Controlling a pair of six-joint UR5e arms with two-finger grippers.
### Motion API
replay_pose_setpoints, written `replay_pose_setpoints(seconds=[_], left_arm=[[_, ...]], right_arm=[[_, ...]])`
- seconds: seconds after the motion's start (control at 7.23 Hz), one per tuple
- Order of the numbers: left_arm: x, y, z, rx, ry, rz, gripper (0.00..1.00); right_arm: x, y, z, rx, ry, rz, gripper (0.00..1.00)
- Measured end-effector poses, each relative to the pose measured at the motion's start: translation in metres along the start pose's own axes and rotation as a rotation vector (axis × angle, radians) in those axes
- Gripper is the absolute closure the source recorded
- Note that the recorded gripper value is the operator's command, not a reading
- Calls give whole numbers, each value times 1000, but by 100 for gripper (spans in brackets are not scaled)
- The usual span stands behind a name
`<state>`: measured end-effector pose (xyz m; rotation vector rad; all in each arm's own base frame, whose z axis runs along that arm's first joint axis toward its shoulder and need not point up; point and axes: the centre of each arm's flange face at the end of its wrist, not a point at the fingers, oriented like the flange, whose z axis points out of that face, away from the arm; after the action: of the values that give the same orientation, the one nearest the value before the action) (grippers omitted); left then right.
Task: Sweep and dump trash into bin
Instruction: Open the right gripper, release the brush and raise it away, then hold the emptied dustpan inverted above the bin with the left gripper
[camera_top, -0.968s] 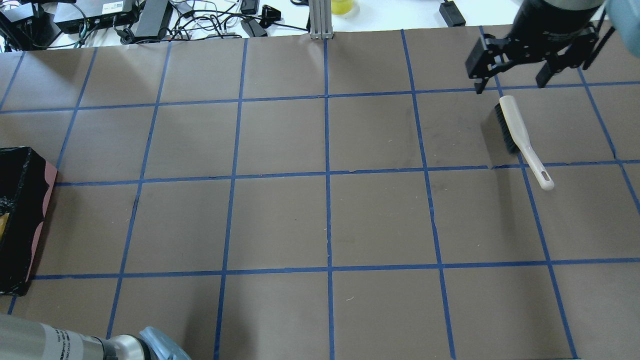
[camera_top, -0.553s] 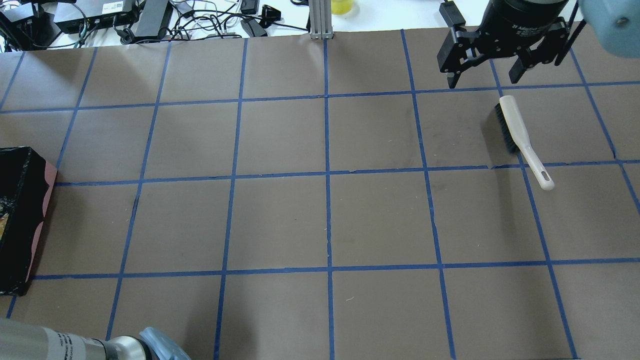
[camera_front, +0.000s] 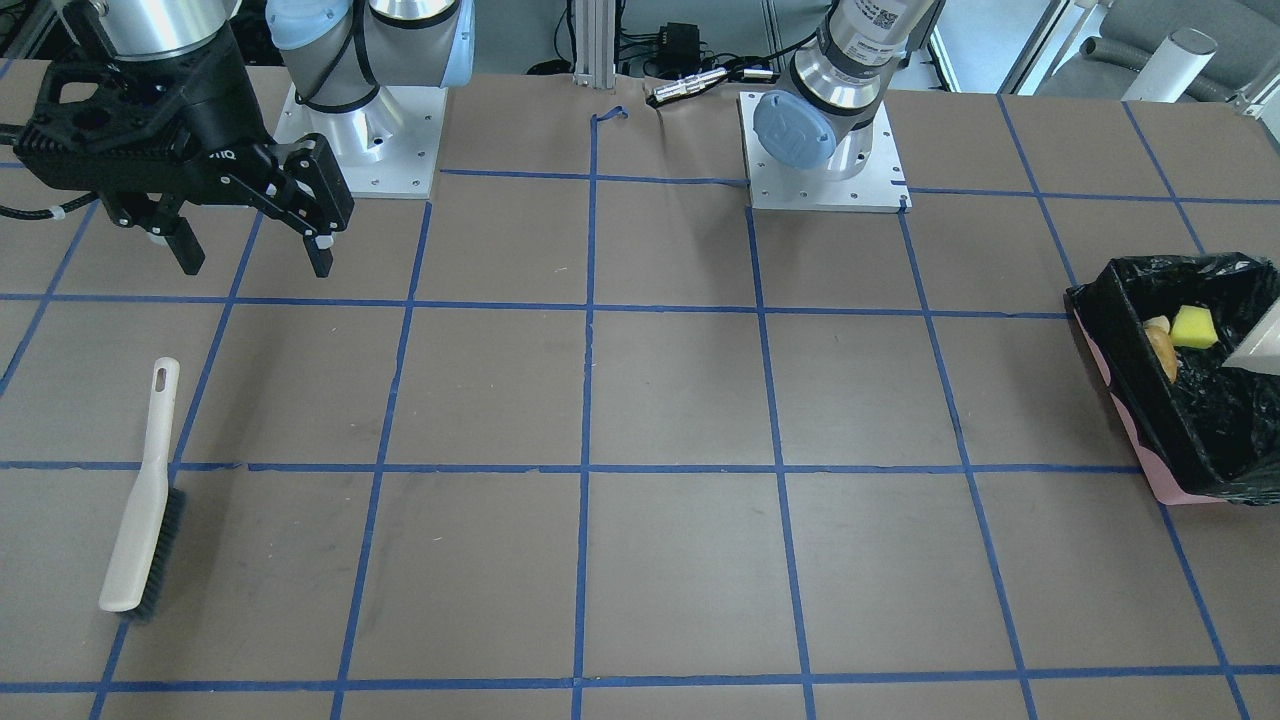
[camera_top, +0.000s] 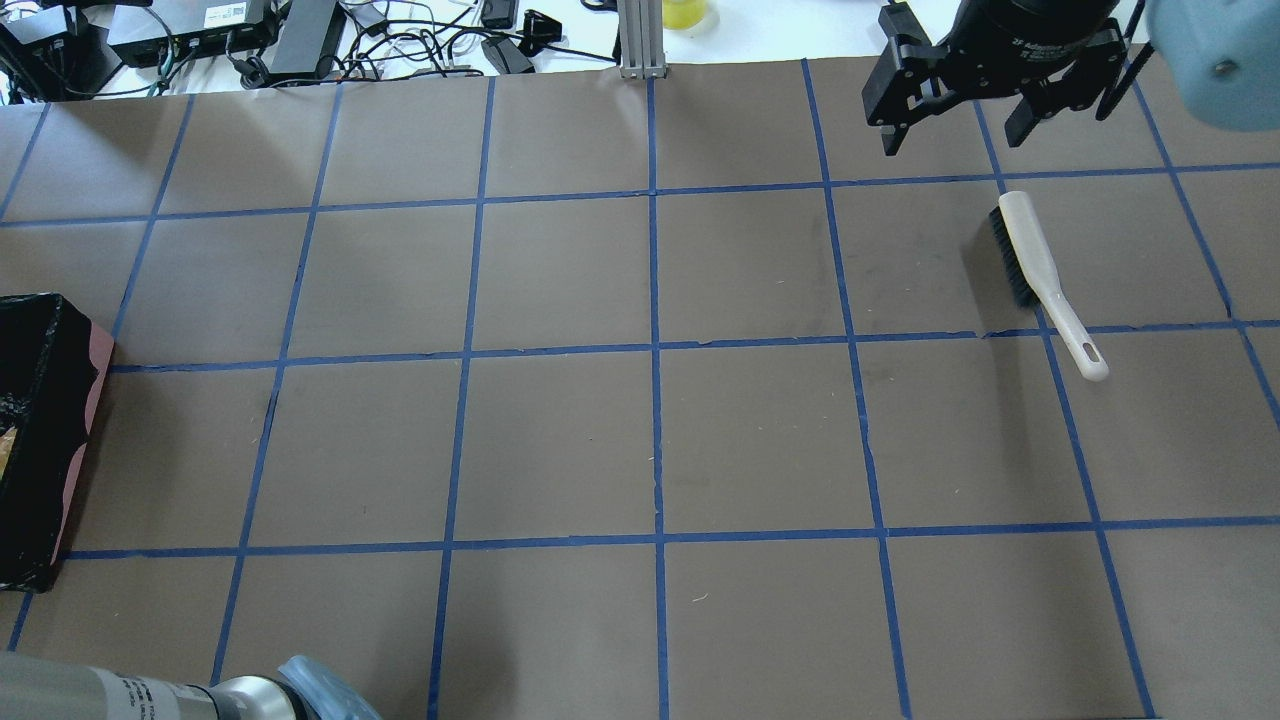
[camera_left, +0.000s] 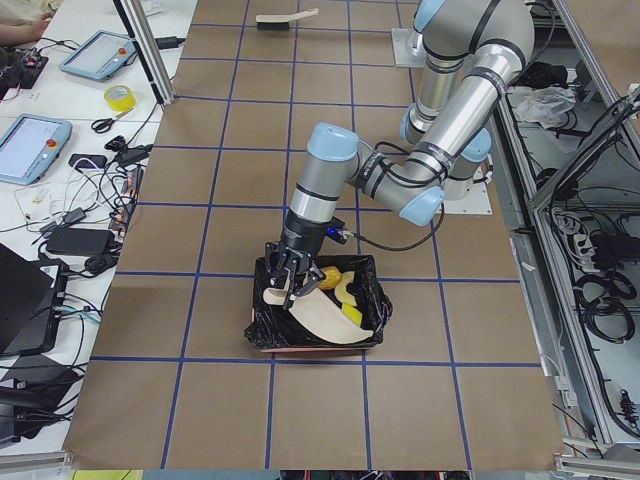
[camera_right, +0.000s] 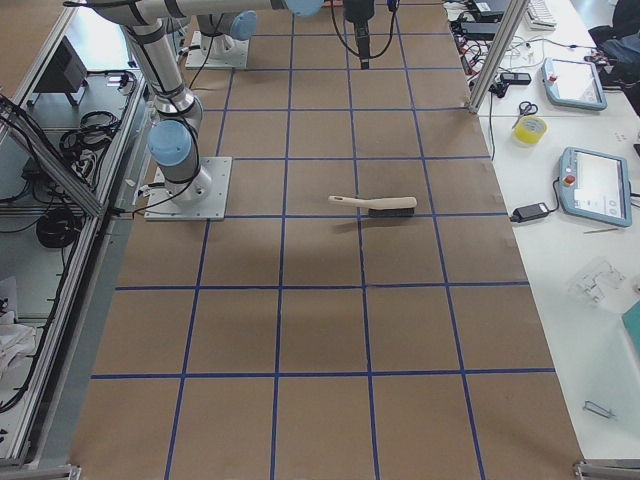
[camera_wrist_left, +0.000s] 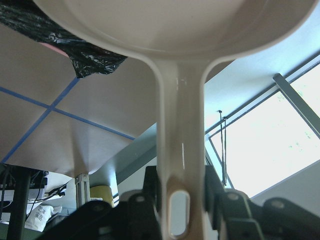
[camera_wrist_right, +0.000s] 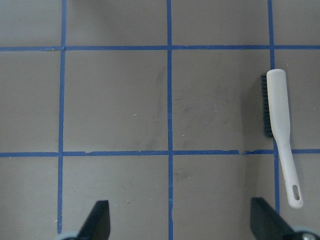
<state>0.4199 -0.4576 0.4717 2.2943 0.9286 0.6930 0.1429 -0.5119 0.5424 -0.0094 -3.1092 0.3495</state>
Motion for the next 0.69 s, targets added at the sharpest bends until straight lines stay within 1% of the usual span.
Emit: replay_pose_setpoints(seconds=[0.14, 0.28, 0.41, 0.55, 0.69], left_arm=[[0, -6, -11, -42, 11, -7, 100], [0, -19, -19, -83, 22, -14, 100], [-1, -33, -27, -112, 30, -20, 100], [-1, -46, -36, -138, 39, -27, 100], [0, -56, -47, -163, 47, -34, 100]], right_arm=[[-5, 2, -2, 1, -25, 22, 0], [-13, 5, -2, -12, -66, 37, 0], [-15, 8, -4, -17, -83, 45, 0], [-14, 13, -10, -17, -68, 45, 0], [-11, 19, -14, -30, -35, 43, 0]])
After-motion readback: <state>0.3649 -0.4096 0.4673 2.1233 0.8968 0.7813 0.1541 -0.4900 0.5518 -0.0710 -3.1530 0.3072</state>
